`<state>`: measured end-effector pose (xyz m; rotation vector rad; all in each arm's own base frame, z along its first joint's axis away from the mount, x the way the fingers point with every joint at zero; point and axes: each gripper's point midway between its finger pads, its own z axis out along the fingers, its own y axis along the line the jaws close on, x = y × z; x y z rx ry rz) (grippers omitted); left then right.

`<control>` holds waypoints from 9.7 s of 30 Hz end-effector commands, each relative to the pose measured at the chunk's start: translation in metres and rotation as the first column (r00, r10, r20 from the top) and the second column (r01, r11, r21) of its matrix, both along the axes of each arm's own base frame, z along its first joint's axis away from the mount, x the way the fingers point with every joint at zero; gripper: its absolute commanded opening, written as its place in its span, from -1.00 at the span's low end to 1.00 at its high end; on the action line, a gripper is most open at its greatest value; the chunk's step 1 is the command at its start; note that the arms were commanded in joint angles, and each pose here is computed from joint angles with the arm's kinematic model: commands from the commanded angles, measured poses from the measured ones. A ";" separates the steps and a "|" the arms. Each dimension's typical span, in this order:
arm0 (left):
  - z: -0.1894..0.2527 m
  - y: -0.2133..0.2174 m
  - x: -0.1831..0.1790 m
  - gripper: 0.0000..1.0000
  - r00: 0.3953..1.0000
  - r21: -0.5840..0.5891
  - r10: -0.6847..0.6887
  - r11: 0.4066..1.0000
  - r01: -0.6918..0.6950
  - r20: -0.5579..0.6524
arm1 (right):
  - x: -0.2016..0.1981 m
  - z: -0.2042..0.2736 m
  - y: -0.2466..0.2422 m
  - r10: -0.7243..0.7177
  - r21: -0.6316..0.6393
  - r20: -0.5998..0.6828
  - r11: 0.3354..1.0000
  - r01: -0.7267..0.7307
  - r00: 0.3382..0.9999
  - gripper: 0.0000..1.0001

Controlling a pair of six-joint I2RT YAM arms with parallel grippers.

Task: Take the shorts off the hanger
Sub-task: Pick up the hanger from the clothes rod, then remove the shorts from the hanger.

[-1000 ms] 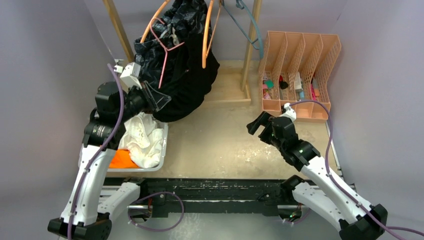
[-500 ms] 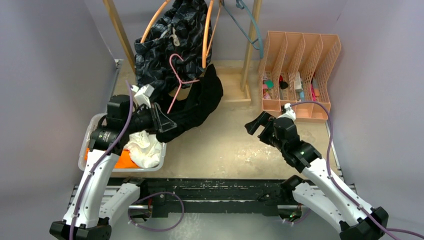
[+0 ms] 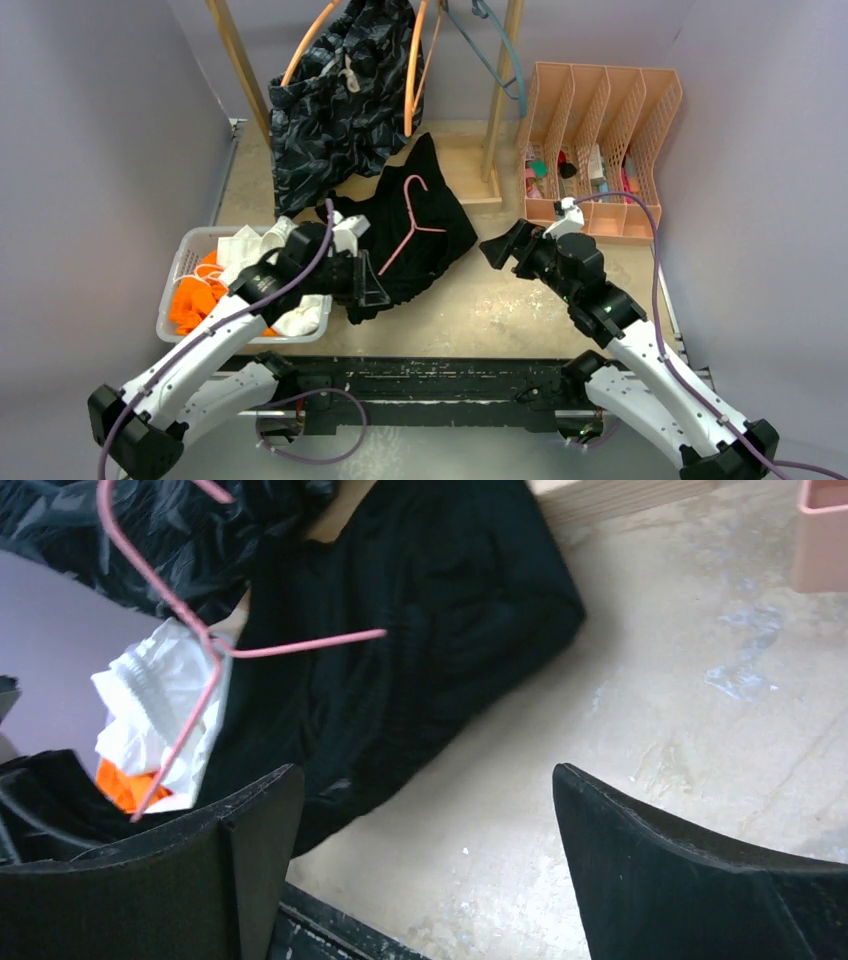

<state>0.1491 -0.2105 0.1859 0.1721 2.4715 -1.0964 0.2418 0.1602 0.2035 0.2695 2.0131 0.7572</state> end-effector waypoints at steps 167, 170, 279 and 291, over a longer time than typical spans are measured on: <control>0.082 -0.065 0.052 0.23 0.862 0.130 0.152 0.961 -0.243 0.484 | 0.032 -0.021 -0.022 -0.107 -0.258 -0.047 0.962 0.092 0.993 -1.00; 0.075 -0.083 0.046 0.28 0.880 0.153 0.056 0.977 -0.145 0.471 | 0.032 -0.013 -0.003 0.018 -0.240 -0.007 0.971 -0.019 1.000 -1.00; 0.087 0.025 -0.015 -1.00 0.924 0.086 0.164 0.975 -0.206 0.346 | 0.022 -0.095 -0.024 -0.222 -0.289 -0.293 0.948 0.135 0.930 -1.00; 0.117 0.058 0.018 -1.00 0.818 0.103 0.343 0.895 -0.434 0.462 | 0.018 -0.070 0.017 0.068 -0.161 -0.185 0.982 -0.099 0.980 -0.71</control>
